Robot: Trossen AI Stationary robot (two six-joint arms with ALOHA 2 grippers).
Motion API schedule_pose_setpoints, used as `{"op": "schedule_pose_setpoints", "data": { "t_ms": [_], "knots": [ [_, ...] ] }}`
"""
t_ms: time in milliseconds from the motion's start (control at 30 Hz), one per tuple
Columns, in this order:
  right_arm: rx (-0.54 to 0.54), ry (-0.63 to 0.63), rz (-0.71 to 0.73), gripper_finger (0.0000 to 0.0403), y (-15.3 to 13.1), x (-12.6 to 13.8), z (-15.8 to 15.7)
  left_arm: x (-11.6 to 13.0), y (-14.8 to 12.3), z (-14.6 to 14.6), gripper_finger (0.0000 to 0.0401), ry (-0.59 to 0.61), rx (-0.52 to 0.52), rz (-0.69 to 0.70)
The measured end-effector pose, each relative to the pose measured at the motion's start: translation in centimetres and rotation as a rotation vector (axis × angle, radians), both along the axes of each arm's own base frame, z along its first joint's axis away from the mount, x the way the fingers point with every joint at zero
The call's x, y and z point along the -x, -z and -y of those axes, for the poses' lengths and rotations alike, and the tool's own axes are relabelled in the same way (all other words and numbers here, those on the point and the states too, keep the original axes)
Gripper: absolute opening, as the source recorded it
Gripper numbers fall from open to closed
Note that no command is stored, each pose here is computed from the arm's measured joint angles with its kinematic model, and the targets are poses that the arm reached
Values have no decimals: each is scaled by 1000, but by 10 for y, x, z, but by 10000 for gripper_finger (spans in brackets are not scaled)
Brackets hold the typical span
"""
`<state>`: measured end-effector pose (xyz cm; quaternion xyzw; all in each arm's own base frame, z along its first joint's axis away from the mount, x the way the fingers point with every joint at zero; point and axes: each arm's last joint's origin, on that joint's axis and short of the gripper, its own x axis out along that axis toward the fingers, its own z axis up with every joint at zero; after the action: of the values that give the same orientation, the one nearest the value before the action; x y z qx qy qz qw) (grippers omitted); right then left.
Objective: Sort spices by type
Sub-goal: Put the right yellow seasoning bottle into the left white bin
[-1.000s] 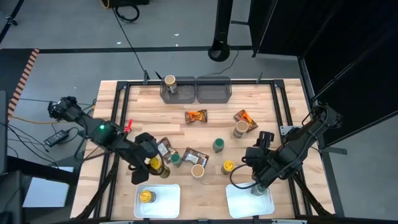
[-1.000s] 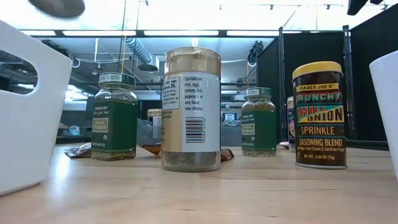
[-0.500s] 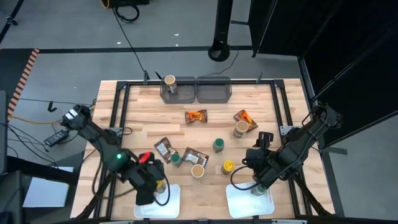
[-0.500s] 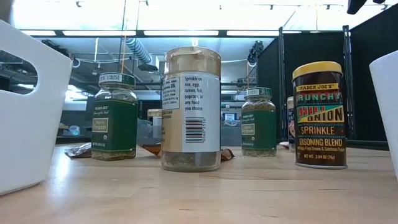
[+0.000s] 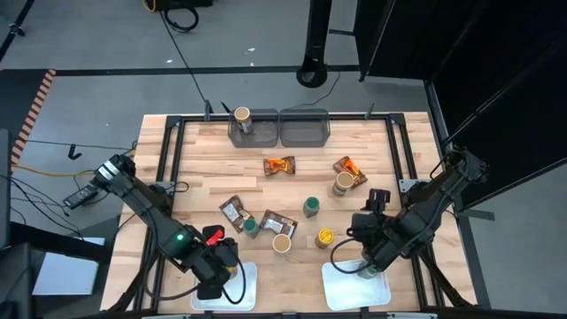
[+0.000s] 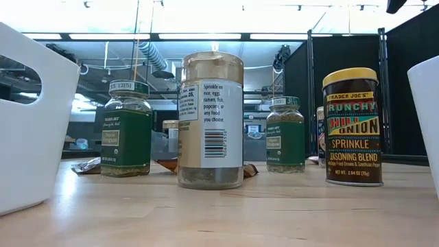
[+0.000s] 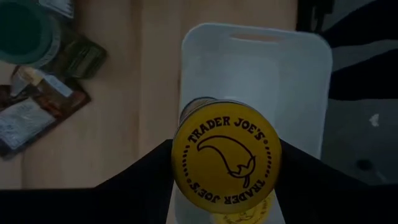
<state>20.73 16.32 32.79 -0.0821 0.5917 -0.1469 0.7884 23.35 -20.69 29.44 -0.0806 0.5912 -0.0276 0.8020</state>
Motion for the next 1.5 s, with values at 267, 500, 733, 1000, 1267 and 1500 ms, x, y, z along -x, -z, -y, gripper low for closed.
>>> {"op": "schedule_pose_setpoints", "data": {
  "t_ms": [267,500,733,1000,1267,1500],
  "knots": [
    [16,-1,15,277,0,0,0,0,2,-1,220,20,-32,9],
    [20,-3,18,277,-1,0,0,-3,1,3,220,19,11,36],
    [48,-7,9,277,6,1,1,3,21,3,221,22,-2,-27],
    [65,-8,-12,277,13,4,0,6,42,0,222,42,-32,-49],
    [65,-7,-12,277,13,3,0,7,50,-1,259,47,-38,-52],
    [65,-8,-12,282,13,3,0,4,49,-1,293,39,-22,-36]
  ]
}}
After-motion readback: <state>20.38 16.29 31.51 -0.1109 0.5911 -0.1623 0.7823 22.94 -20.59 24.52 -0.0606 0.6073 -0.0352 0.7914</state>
